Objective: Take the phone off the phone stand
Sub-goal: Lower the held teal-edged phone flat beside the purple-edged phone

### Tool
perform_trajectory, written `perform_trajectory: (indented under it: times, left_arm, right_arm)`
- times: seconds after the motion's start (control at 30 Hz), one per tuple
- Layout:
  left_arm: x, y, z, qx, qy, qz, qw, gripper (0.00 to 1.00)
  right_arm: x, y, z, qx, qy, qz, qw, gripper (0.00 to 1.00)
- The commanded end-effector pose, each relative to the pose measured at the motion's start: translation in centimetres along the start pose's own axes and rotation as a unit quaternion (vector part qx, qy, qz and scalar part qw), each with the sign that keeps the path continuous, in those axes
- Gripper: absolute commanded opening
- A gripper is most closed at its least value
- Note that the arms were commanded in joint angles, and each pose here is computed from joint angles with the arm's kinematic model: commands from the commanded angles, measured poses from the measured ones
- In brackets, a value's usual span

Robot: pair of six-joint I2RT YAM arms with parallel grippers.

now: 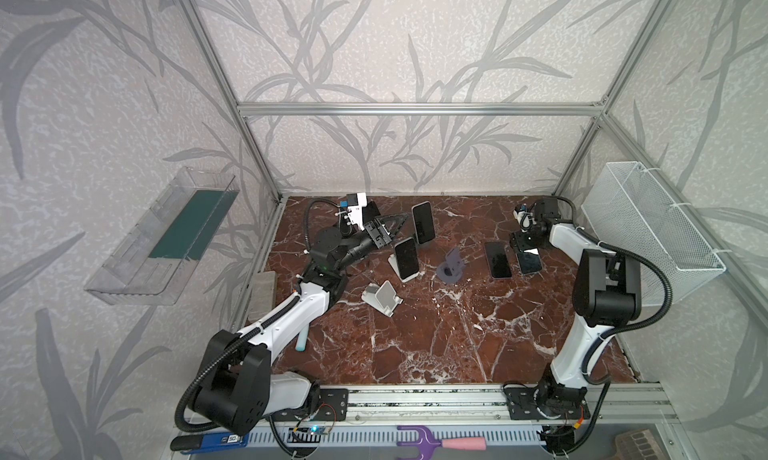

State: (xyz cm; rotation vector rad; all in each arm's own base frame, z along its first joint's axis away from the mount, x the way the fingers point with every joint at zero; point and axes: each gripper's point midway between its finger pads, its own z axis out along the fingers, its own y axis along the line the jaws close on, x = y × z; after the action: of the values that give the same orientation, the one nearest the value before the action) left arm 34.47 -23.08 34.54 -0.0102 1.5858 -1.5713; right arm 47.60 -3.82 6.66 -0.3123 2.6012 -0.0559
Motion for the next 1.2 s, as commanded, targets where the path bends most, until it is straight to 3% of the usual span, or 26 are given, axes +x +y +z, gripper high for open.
perform_trajectory:
  times: [0.0, 0.5, 1.17]
  left_arm:
    - [-0.9, -1.9, -0.2, 0.033, -0.008, 0.011, 0.999, 0.92]
    - [-1.8, -3.1, -0.7, 0.055, -0.022, 0.018, 0.998, 0.92]
    - [-2.2, -3.5, -1.0, 0.059, -0.029, 0.02, 0.998, 0.92]
  right_arm:
    - [0.5, 0.5, 0.2, -0.025, 0.024, 0.011, 0.999, 0.73]
    - [1.8, 1.1, 2.1, -0.057, 0.081, 0.03, 0.995, 0.74]
    - [3.7, -0.4, 3.1, -0.044, 0.097, 0.05, 0.993, 0.76]
